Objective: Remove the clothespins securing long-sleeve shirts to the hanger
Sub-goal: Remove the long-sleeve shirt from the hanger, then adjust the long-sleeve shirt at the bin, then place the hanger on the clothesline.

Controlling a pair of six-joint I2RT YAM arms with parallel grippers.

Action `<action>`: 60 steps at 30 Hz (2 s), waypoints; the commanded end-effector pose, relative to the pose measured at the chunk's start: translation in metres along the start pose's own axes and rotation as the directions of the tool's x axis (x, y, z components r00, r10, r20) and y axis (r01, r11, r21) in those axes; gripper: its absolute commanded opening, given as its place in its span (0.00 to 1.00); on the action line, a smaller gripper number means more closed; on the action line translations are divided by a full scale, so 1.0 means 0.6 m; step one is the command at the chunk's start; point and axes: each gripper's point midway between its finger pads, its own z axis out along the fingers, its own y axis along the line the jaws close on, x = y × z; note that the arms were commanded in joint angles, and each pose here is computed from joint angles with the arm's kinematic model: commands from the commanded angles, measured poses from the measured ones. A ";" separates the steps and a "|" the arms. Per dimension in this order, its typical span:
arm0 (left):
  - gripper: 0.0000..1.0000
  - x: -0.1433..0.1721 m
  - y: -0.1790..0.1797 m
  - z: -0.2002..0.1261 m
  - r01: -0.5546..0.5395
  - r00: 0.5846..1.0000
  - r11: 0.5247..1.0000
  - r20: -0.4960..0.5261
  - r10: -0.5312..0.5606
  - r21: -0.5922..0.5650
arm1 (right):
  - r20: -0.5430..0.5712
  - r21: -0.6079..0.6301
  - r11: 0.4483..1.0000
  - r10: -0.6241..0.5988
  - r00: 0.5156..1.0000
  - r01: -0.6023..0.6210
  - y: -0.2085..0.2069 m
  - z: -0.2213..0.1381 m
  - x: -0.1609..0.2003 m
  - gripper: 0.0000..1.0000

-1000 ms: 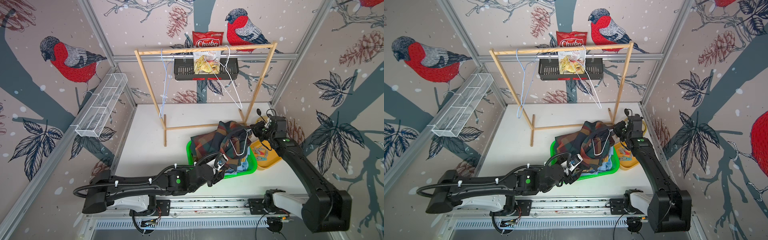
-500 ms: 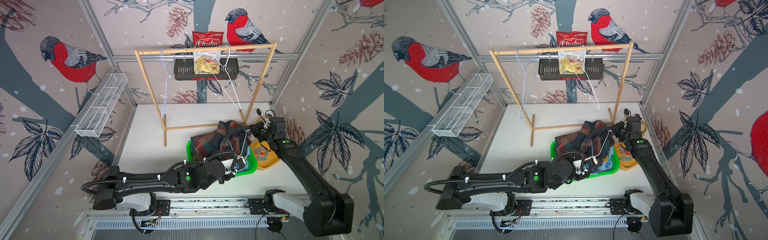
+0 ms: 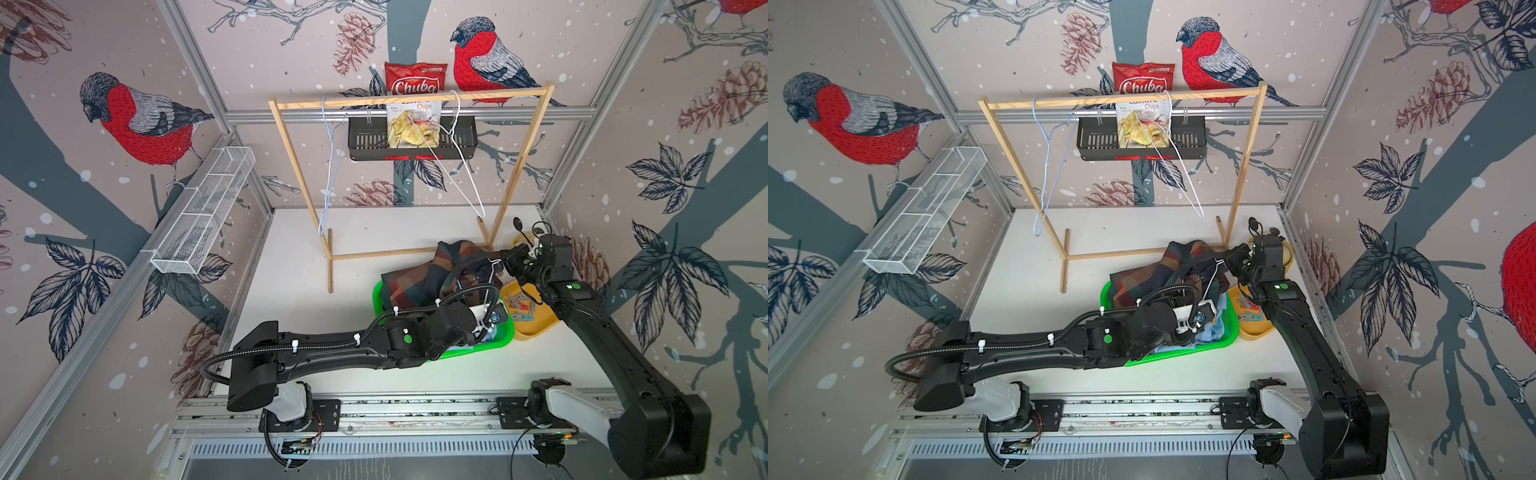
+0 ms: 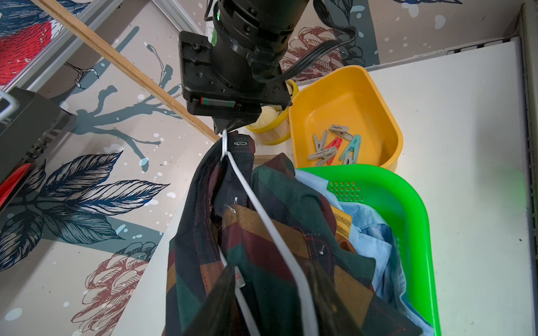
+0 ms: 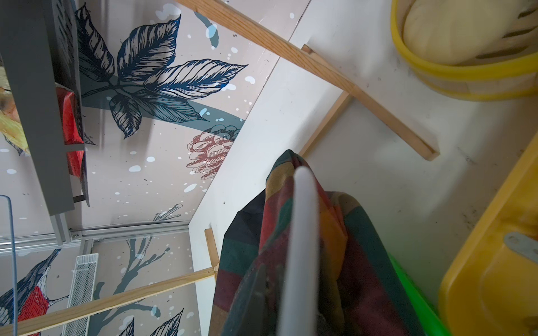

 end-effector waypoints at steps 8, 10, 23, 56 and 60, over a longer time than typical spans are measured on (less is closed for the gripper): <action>0.00 -0.019 0.031 0.001 0.035 0.999 0.997 0.010 -0.034 -0.073 | -0.010 -0.046 0.999 0.002 1.000 -0.003 0.014 -0.008 0.005 0.14; 0.00 -0.025 0.042 -0.010 0.047 0.999 0.996 0.016 -0.046 -0.082 | -0.010 -0.072 0.997 -0.011 1.000 0.010 0.023 -0.015 0.006 0.43; 0.00 -0.018 0.098 -0.140 0.265 0.961 0.964 0.085 -0.262 -0.031 | 0.211 -0.227 0.957 -0.133 0.968 0.181 0.124 -0.152 -0.049 1.00; 0.00 -0.067 0.437 -0.532 0.652 0.733 0.672 0.518 -0.441 -0.351 | -0.067 -0.023 0.985 -0.174 0.982 0.173 -0.002 0.072 0.038 0.84; 0.00 -0.104 0.456 -0.523 0.625 0.753 0.660 0.544 -0.370 -0.417 | -0.077 -0.027 0.982 -0.188 0.979 0.186 0.000 0.070 0.051 0.70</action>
